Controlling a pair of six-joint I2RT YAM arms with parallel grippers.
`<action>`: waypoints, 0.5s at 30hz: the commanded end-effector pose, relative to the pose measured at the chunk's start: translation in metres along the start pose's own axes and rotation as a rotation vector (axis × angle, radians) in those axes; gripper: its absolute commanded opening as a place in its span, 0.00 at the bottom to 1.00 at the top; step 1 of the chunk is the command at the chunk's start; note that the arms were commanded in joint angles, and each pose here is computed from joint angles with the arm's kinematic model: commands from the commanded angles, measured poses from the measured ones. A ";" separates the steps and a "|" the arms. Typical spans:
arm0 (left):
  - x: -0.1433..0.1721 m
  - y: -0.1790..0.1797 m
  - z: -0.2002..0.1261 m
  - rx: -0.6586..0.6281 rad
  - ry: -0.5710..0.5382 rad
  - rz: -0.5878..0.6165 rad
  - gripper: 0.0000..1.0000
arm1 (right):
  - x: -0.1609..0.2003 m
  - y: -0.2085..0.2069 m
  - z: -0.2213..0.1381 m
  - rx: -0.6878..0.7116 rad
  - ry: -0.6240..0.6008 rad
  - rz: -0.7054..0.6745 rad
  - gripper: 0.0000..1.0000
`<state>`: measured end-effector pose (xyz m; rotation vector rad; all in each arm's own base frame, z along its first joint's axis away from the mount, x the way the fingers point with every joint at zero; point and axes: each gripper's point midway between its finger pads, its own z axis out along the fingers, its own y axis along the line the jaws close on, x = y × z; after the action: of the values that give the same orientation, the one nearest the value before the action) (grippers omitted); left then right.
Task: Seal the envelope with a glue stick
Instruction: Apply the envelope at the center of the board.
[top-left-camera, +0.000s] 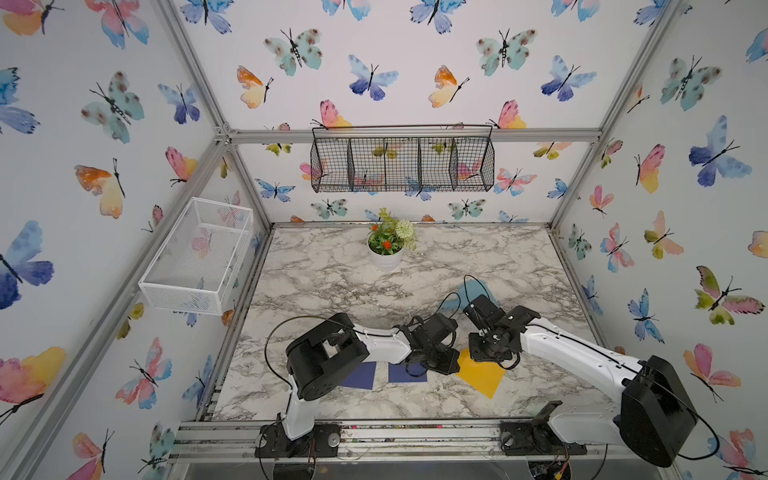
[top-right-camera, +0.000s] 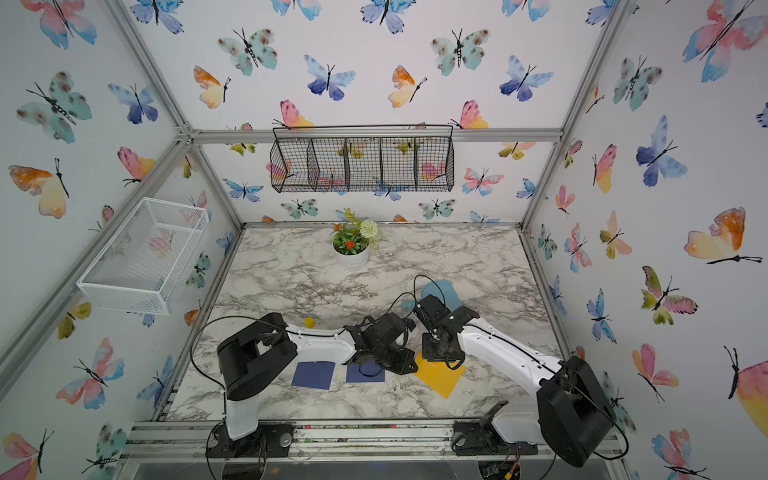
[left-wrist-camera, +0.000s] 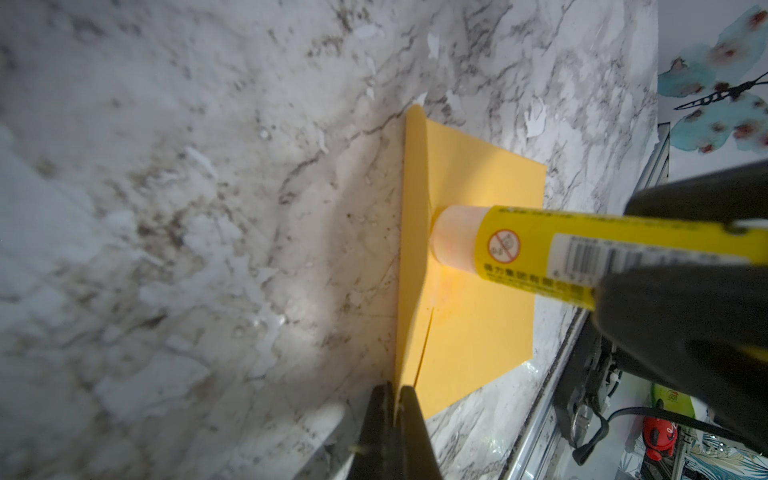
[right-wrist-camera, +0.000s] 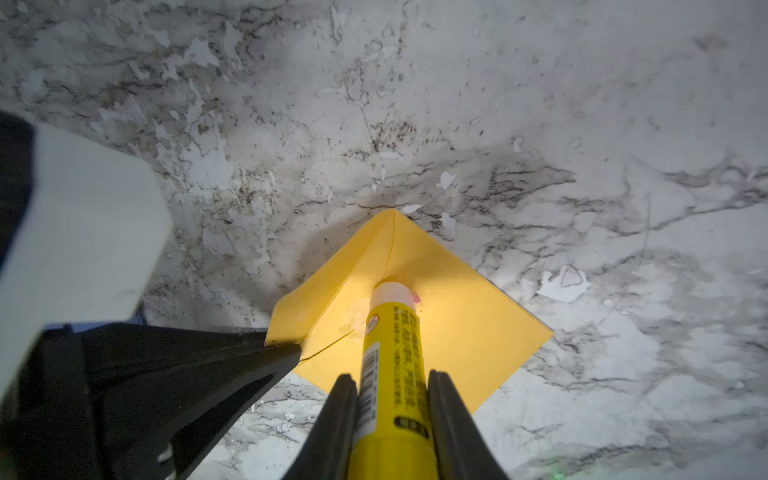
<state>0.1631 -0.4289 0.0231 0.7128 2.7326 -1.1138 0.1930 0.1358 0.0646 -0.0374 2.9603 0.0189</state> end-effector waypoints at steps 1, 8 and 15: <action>0.010 0.011 -0.007 -0.061 0.025 -0.017 0.00 | 0.023 -0.030 0.011 0.142 0.089 -0.006 0.02; 0.009 0.011 -0.007 -0.061 0.025 -0.015 0.00 | 0.036 -0.012 0.016 0.039 0.170 -0.038 0.02; 0.010 0.011 -0.005 -0.059 0.027 -0.015 0.00 | 0.039 0.004 0.022 -0.051 0.202 -0.053 0.02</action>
<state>0.1641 -0.4285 0.0232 0.7088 2.7309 -1.1063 0.1901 0.1457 0.0625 -0.0884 2.9951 0.1081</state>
